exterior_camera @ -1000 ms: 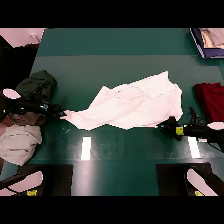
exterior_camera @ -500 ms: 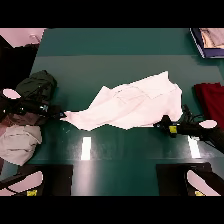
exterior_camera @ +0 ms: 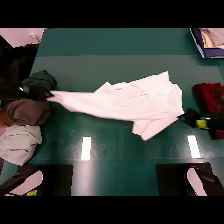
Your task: Fold the shirts.
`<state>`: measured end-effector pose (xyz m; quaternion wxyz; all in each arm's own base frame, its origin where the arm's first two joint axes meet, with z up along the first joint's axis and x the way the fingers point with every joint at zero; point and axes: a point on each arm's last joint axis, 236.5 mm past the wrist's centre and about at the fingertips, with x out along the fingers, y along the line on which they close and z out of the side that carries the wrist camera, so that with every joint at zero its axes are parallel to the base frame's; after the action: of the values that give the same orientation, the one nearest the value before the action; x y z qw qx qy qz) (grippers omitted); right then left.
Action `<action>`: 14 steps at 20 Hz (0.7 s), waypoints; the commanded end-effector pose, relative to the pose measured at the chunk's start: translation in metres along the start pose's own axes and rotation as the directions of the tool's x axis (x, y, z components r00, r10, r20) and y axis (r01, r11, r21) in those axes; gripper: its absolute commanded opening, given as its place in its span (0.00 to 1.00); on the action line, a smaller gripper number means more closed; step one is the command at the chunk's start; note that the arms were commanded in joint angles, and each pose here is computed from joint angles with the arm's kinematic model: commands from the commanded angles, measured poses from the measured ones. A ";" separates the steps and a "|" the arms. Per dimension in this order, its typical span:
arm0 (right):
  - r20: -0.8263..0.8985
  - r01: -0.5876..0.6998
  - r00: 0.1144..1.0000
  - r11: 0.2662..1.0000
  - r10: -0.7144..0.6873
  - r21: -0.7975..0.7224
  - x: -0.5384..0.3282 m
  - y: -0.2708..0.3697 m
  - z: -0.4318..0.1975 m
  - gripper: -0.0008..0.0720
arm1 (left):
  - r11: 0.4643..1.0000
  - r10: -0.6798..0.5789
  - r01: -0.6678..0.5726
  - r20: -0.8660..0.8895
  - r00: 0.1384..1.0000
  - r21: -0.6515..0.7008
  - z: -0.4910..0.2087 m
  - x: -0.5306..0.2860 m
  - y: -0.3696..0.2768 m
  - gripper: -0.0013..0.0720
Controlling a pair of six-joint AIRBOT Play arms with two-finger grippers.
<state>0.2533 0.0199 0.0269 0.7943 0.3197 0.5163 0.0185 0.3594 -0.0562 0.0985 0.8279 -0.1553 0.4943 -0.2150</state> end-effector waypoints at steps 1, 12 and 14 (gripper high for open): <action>0.137 0.054 0.989 0.997 -0.046 -0.057 -0.060 0.012 0.031 0.04 | 0.998 -0.007 -0.002 0.155 0.988 0.055 0.046 -0.052 -0.035 0.05; 0.548 0.039 0.788 0.865 0.281 -0.500 -0.236 0.214 0.173 0.04 | 0.919 -0.177 -0.145 0.713 0.679 0.367 0.163 -0.276 -0.194 0.05; 0.634 0.086 0.689 0.829 0.351 -0.552 -0.300 0.246 0.176 0.04 | 0.873 -0.226 -0.233 0.778 0.586 0.429 0.154 -0.331 -0.235 0.05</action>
<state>0.3479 0.0149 0.3544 0.9620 0.1424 0.2158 0.0884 0.3591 -0.0723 0.4479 0.9642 -0.0698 0.0975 -0.2367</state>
